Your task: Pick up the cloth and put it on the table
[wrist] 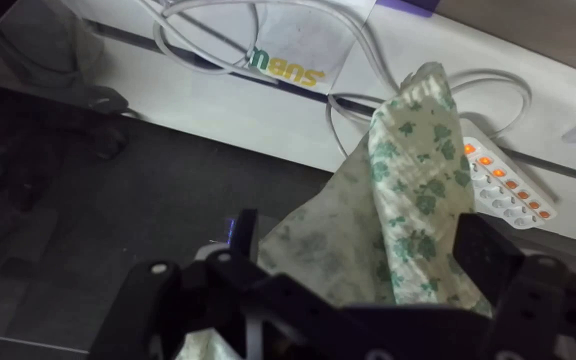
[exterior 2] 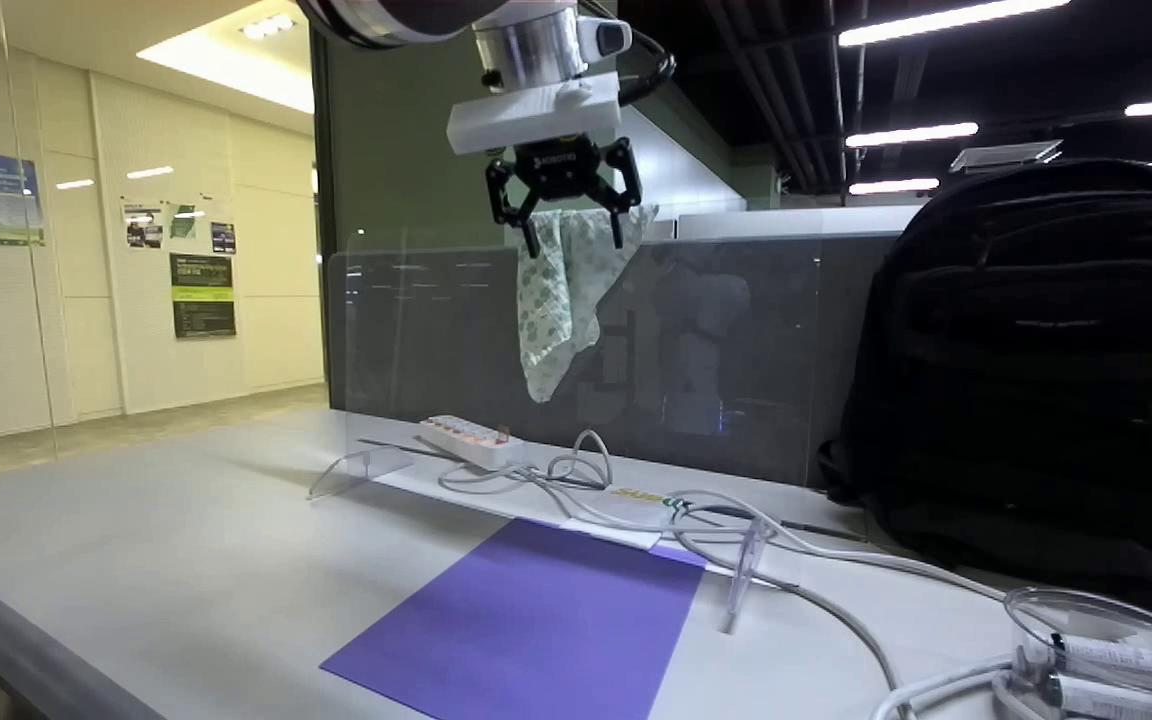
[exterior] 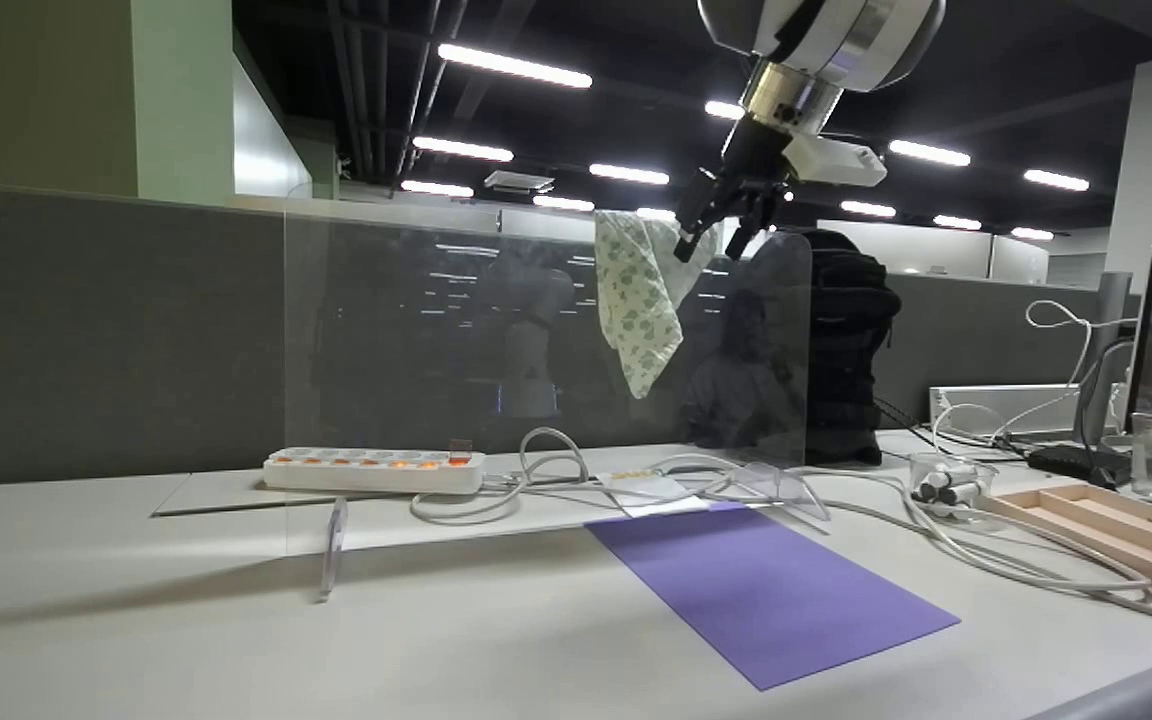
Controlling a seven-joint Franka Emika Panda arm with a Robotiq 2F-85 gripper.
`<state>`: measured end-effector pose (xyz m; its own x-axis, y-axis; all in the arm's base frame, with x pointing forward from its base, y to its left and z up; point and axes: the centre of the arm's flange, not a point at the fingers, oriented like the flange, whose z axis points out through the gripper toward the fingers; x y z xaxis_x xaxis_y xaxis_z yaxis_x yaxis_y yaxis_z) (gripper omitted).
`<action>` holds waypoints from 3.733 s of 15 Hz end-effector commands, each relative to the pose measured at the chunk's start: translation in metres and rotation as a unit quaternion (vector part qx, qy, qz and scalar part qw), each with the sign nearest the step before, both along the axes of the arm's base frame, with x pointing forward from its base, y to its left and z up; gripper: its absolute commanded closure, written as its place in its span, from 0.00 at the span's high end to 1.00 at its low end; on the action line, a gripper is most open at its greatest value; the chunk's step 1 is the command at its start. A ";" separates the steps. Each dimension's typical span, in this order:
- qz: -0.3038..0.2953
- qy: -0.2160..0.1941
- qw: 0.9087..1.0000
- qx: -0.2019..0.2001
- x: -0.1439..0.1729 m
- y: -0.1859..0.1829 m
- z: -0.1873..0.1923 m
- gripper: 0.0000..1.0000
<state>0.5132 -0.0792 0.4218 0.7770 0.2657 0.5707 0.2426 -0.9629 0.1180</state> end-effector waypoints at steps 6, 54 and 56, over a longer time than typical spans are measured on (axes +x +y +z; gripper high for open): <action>0.010 -0.038 0.999 0.007 0.022 0.029 -0.023 0.66; 0.026 0.039 0.998 0.046 0.039 0.045 -0.043 0.05; 0.020 0.037 0.998 0.041 0.037 0.038 -0.037 0.00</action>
